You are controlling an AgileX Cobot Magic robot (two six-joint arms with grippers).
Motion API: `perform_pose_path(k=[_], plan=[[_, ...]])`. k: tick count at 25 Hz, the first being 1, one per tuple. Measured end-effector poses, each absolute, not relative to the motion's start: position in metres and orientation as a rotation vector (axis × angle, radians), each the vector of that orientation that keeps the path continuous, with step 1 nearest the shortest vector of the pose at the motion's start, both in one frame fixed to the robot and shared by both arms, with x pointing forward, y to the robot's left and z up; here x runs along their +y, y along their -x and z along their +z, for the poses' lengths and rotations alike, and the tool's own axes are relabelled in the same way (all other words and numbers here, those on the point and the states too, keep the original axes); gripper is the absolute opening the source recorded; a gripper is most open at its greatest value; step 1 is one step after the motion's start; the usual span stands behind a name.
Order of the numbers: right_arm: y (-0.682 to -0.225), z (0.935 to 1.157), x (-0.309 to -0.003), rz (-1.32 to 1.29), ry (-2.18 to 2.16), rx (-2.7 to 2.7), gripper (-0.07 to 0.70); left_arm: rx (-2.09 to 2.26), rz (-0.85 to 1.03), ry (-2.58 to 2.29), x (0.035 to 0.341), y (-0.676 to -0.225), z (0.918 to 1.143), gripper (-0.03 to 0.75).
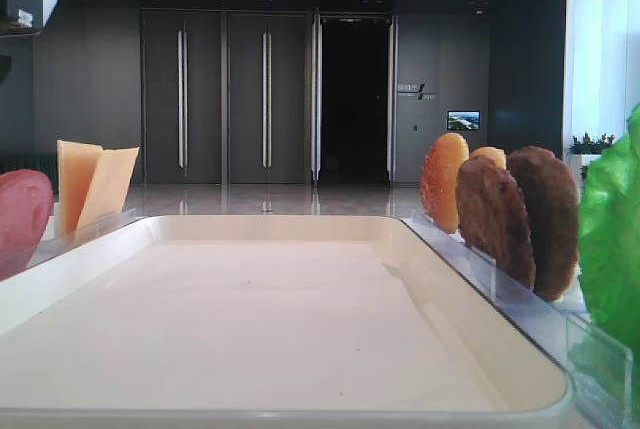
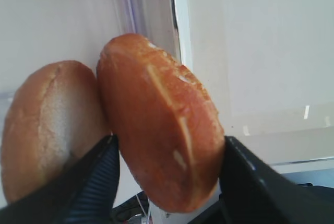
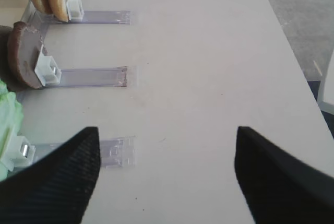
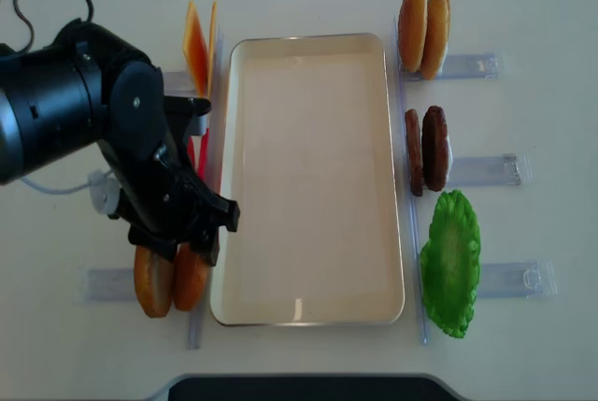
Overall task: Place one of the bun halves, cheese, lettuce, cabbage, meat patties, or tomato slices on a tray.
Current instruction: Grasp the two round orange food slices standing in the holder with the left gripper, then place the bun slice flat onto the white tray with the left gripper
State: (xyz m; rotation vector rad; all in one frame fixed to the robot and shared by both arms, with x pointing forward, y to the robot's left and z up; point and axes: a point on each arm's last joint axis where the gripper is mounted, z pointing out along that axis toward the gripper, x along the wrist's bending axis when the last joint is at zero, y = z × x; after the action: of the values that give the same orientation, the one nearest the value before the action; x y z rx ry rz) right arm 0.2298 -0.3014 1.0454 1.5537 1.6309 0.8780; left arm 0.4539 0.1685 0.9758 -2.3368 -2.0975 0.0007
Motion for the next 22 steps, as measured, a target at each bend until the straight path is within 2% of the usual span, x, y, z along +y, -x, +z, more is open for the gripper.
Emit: perform_pose_path(k=[18,22], plan=[[-0.2298,1.0454,-0.3014,0.878,-1.554,1.631,0.538,-2.047,0.008,2.341,0.1695,-0.4530,0.9737,0.453],[-0.2298,1.0454,-0.3014,0.878,-1.554,1.631,0.538,-2.015,0.020,2.334,0.1709,-0.4509,0.9738,0.393]])
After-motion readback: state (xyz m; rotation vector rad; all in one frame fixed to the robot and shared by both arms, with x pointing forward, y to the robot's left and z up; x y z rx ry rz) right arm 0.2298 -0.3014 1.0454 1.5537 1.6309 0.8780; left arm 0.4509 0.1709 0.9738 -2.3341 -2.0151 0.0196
